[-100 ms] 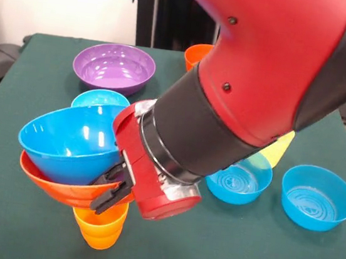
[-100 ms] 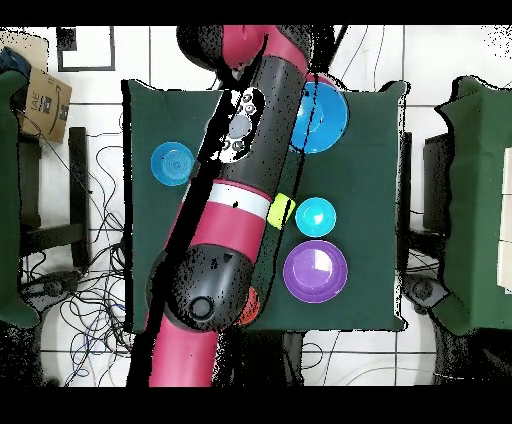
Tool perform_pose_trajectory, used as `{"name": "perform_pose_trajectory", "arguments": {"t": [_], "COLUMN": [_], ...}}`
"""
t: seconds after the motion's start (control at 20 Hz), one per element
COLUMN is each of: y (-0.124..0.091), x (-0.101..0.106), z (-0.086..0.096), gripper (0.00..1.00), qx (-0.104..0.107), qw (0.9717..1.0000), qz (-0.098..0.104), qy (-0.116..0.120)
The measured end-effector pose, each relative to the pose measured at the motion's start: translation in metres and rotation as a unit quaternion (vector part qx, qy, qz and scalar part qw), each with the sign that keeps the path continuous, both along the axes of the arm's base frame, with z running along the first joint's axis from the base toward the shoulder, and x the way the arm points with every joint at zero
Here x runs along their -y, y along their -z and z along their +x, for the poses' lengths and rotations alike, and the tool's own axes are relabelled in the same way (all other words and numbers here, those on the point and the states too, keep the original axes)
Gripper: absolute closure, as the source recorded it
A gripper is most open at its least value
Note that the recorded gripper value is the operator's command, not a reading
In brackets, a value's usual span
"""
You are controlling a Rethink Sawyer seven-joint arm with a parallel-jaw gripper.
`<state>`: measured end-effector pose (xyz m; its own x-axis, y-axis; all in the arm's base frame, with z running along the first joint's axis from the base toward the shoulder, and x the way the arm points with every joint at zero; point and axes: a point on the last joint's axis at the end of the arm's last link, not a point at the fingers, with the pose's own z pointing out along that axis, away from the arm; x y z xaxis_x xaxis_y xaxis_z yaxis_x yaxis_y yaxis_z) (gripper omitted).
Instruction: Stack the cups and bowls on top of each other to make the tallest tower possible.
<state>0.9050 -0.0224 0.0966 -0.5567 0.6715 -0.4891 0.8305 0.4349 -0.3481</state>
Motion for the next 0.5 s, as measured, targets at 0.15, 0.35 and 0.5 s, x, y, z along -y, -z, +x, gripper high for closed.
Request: {"name": "perform_pose_trajectory", "arguments": {"t": [0.15, 0.35, 0.5], "y": [0.005, 0.011, 0.018], "x": [-0.001, -0.003, -0.007], "z": [-0.001, -0.002, -0.003], "gripper": [1.0, 1.0, 1.0], "qx": [-0.003, -0.006, -0.01], "qw": [1.0, 1.0, 0.9999], "qz": [0.001, 0.002, 0.005], "qy": [0.0, -0.002, -0.004]}}
